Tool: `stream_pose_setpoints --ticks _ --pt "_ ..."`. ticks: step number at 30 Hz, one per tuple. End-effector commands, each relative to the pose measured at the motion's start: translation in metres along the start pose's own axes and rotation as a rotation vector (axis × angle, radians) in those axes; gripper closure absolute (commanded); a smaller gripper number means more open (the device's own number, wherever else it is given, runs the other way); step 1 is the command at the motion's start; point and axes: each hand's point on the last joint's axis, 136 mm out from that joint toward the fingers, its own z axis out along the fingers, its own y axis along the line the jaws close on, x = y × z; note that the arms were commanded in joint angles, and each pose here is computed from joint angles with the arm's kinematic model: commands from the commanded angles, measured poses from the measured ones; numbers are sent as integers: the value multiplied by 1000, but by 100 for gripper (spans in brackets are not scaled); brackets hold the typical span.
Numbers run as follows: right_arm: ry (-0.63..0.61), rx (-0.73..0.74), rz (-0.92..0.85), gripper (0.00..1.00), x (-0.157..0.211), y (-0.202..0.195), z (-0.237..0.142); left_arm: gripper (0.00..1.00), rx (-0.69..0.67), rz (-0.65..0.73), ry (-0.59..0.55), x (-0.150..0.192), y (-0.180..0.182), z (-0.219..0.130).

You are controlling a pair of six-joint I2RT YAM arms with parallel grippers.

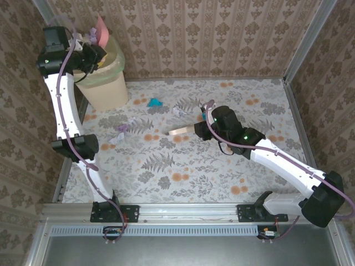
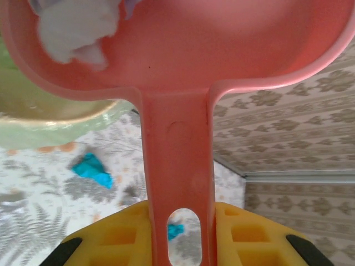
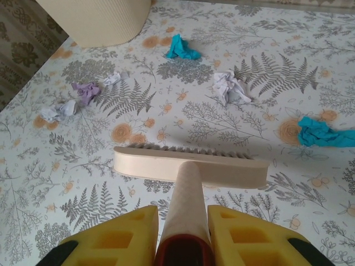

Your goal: Sweep away the paper scraps from the table

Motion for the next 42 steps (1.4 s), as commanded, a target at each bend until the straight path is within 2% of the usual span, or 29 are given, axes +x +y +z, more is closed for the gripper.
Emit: stream_pose_setpoints --ticks 1,12,16,25,33,42 --pt "-61 -25 -34 100 -24 13 -7 100 151 -83 34 -9 -19 15" --pt "-98 -18 -72 100 -26 15 -14 100 263 -246 -56 -33 -12 15" --pt "-106 -15 -74 100 -27 15 -16 100 347 -310 -91 -41 -11 10" --pt "-126 2 -71 100 -30 12 -18 100 454 -427 -100 -51 -10 9" --pt "-141 24 -67 100 -31 7 -19 100 433 -411 -120 -48 -10 -1" --pt "-194 61 -42 100 -39 0 -28 100 426 -302 -124 -21 -38 -31"
